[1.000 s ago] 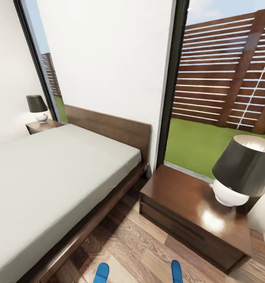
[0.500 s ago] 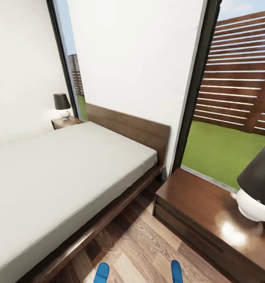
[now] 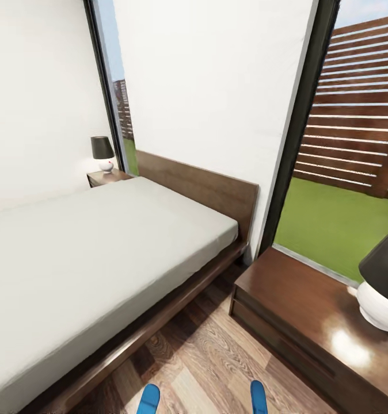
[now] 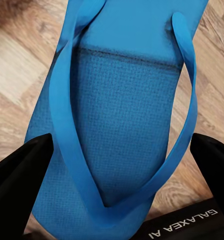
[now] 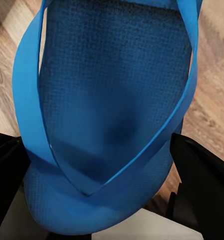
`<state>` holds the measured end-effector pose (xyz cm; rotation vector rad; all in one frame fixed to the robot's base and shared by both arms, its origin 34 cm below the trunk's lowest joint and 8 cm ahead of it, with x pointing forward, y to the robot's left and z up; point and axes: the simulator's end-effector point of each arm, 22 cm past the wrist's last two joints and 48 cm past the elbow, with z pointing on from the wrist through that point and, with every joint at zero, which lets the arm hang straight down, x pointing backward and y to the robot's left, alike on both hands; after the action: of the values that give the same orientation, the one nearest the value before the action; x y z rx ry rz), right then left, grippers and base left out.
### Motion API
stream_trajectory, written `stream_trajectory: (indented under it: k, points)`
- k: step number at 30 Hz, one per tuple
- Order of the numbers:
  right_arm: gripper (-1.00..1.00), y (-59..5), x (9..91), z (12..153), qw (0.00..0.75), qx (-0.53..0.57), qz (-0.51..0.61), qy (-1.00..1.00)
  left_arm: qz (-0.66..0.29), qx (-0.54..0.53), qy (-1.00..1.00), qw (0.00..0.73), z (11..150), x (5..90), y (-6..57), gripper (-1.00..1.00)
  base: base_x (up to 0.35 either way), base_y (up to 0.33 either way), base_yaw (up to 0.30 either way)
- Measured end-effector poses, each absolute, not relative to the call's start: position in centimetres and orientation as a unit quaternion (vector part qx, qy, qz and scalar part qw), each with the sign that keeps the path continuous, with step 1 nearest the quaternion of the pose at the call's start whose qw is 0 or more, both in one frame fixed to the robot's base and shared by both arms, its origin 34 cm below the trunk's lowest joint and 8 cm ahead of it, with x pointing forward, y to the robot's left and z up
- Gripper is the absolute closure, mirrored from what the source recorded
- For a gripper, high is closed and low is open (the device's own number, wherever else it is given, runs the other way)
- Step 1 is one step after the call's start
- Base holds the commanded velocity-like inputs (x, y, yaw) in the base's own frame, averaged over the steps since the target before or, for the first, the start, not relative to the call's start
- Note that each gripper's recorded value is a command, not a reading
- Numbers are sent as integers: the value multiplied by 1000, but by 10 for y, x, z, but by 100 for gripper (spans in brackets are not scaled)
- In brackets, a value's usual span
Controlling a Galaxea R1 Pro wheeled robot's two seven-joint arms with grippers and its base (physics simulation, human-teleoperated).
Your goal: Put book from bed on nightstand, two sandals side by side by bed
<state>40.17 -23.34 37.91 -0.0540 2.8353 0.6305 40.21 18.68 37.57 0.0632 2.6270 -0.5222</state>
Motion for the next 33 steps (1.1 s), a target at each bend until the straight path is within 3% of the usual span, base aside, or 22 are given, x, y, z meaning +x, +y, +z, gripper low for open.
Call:
stream_trajectory:
  k: [6,33]
  points:
    - [100,-233,402,379,118,-18,216,969,-190,23,954,229,376,402,187,100,-7,-5,155]
    - [100,-233,402,379,118,-18,216,969,-190,23,954,229,376,402,187,100,0,0,291]
